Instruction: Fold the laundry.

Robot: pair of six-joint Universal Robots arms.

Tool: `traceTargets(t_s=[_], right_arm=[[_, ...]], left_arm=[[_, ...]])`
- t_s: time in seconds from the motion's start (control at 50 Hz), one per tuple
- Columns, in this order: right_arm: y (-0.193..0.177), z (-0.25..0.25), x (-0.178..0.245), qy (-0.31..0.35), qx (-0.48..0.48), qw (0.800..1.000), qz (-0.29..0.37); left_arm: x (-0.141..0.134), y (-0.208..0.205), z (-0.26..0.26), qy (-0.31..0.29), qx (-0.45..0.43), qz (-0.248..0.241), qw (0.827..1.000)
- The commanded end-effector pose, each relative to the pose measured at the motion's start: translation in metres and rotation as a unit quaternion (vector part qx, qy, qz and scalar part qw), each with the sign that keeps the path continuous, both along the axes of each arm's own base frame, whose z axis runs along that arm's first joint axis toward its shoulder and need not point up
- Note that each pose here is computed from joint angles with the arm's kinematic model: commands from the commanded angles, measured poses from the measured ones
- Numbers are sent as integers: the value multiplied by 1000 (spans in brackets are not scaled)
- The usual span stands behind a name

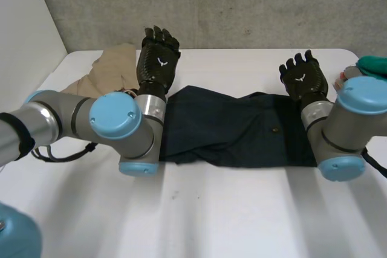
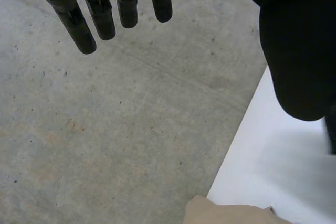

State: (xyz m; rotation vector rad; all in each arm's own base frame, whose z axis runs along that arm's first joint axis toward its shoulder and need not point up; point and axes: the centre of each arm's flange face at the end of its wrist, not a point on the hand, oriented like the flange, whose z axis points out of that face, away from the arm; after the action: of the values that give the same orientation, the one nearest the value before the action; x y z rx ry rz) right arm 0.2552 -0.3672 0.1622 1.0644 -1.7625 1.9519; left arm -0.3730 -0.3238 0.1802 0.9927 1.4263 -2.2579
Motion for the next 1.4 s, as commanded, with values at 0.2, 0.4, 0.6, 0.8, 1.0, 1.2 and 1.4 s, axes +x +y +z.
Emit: traceTargets(t_s=[0.2,0.4,0.6,0.8,1.0,1.2,1.4], right_arm=[[59,-12,-57,-44,261,964,-15],[31,-24,-75,-48,210,975,-45],[24,23,-107,34,101,988,-108],[32,45,-58,126,1,992,-29],[122,20,78,101,-70,952,280],[144,-10,100,76,-6,937,341],[104,85,41,-286,132,924,216]], left_arm=[[27,66,-7,-7,106,-29,994],[32,66,-11,12,136,-28,990],[42,78,11,23,124,-28,992],[47,84,22,41,123,-31,991],[51,87,22,49,129,-31,990],[47,85,31,70,122,-40,989],[28,71,71,175,106,-86,975]])
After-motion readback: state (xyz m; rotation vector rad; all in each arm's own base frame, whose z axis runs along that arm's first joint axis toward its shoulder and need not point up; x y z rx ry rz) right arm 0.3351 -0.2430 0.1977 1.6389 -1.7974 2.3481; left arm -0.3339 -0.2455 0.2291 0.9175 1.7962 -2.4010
